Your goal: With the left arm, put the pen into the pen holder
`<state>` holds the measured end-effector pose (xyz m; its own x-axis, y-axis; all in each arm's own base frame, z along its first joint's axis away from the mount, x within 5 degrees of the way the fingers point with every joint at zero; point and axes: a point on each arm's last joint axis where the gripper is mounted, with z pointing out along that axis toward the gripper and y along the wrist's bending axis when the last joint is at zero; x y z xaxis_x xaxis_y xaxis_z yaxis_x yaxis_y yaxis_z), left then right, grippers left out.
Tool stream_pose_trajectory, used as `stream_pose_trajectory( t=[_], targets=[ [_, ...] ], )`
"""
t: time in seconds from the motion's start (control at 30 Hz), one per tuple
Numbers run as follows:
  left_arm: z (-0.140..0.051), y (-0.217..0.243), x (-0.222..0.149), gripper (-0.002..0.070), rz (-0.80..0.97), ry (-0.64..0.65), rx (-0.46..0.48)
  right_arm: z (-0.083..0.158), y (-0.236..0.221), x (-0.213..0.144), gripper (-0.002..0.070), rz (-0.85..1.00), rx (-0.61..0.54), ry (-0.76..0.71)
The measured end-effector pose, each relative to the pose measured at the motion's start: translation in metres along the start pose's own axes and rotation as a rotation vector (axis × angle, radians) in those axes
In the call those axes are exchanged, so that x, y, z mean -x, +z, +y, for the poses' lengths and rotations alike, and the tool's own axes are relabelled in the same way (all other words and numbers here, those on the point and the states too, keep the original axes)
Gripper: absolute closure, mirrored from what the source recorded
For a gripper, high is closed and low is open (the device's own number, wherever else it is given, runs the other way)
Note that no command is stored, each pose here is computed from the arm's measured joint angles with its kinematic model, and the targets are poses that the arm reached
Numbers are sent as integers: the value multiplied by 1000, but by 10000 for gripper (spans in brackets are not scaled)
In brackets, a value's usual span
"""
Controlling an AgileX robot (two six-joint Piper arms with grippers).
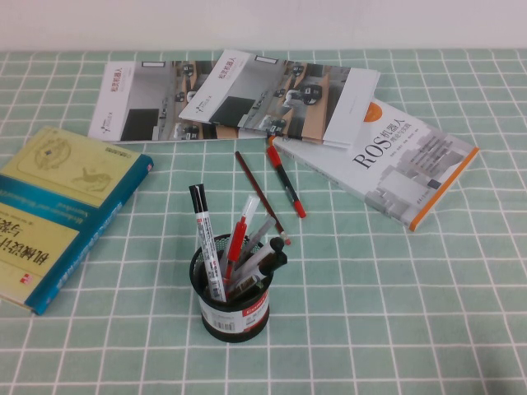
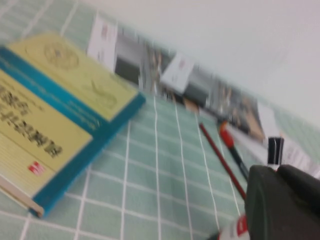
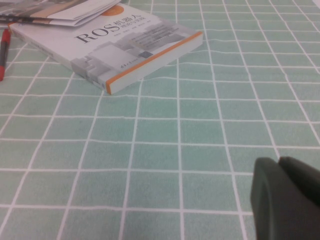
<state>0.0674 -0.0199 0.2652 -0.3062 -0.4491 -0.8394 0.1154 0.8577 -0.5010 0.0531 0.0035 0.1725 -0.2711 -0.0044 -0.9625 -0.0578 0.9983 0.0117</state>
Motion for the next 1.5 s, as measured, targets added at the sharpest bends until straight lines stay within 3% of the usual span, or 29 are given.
stream_pose_trajectory(
  t=[0.3, 0.7, 0.93, 1.23, 1.5],
  targets=[
    [-39, 51, 67, 678, 304, 113, 68, 0, 0, 0, 696, 0, 0, 0],
    [-68, 182, 123, 678, 522, 192, 60, 0, 0, 0, 696, 0, 0, 0],
    [-109, 266, 113, 678, 693, 209, 14, 0, 0, 0, 696, 0, 0, 0],
    [-154, 346, 71, 678, 846, 207, 68, 0, 0, 0, 696, 0, 0, 0],
    [-159, 388, 21, 678, 949, 181, 159, 0, 0, 0, 696, 0, 0, 0]
  ],
)
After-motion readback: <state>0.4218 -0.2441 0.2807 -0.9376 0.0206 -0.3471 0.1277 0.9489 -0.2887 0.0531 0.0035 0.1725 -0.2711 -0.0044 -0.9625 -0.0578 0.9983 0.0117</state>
